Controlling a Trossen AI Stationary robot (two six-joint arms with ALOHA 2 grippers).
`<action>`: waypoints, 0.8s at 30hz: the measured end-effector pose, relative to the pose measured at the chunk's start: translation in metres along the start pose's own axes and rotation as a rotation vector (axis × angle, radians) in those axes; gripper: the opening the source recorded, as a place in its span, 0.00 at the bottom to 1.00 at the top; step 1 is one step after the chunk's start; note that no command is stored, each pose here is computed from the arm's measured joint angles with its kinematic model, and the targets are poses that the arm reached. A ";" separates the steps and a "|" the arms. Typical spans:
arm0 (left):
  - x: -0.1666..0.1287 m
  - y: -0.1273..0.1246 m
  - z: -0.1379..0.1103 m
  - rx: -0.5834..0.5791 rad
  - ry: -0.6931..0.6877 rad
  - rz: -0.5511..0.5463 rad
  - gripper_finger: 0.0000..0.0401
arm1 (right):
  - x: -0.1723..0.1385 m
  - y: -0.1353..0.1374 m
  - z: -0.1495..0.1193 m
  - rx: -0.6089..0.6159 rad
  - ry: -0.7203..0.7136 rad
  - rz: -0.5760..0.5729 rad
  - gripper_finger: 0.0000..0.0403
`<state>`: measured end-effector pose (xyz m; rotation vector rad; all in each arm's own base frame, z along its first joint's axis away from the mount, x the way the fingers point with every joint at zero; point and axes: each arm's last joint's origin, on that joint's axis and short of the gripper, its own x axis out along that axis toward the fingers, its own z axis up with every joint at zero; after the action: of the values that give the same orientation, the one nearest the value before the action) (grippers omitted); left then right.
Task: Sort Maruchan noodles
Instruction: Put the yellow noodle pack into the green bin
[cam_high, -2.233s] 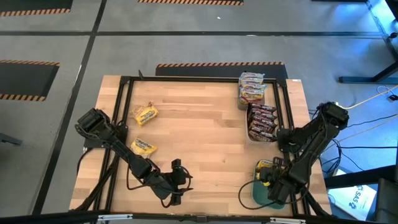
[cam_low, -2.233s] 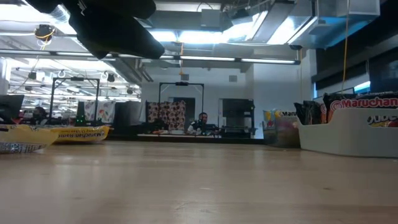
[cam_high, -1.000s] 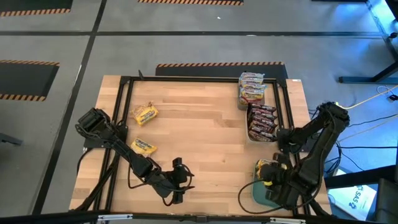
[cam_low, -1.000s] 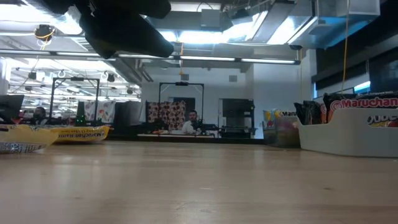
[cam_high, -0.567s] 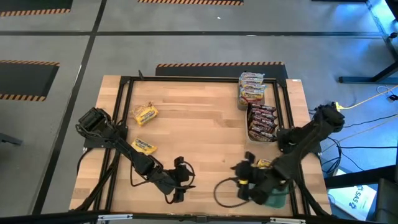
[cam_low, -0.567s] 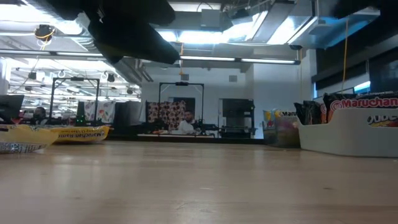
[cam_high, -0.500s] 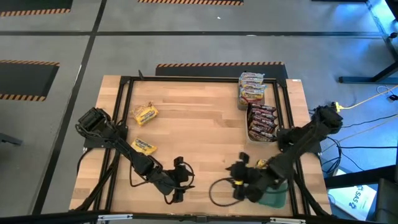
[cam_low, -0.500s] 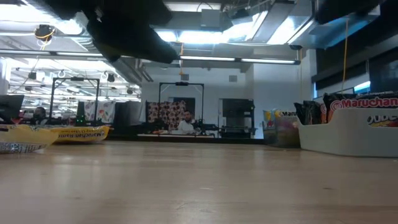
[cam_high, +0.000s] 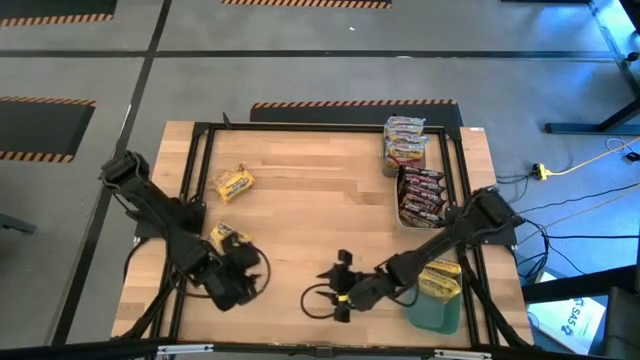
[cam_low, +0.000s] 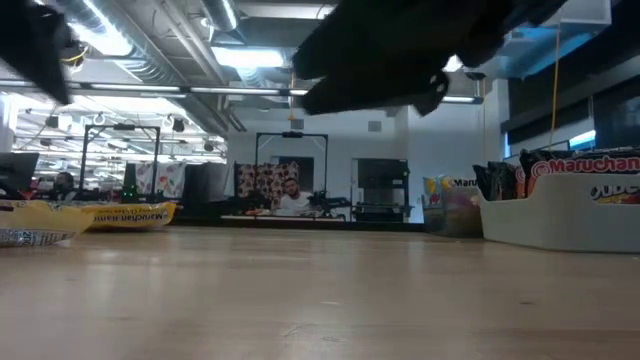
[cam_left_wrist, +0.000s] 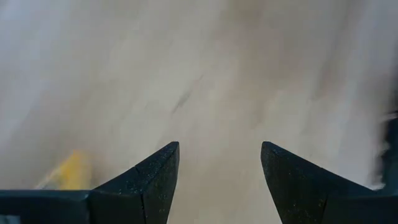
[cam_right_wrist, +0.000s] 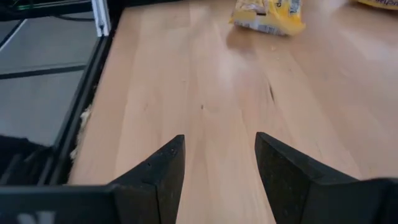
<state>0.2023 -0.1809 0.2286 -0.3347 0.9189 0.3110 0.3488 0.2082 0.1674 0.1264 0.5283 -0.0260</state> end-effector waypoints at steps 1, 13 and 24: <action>-0.003 0.005 -0.004 -0.032 0.037 0.035 0.55 | 0.004 0.000 -0.001 0.002 -0.014 0.004 0.44; 0.007 0.047 -0.039 -0.363 0.437 0.373 0.55 | 0.015 -0.003 0.000 -0.001 -0.078 0.006 0.44; 0.037 0.079 -0.035 -0.346 0.543 0.438 0.55 | 0.015 -0.002 0.000 -0.004 -0.072 0.013 0.44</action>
<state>0.1663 -0.1190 0.1675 -0.5510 1.4798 0.8136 0.3613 0.2060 0.1593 0.1244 0.4561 -0.0172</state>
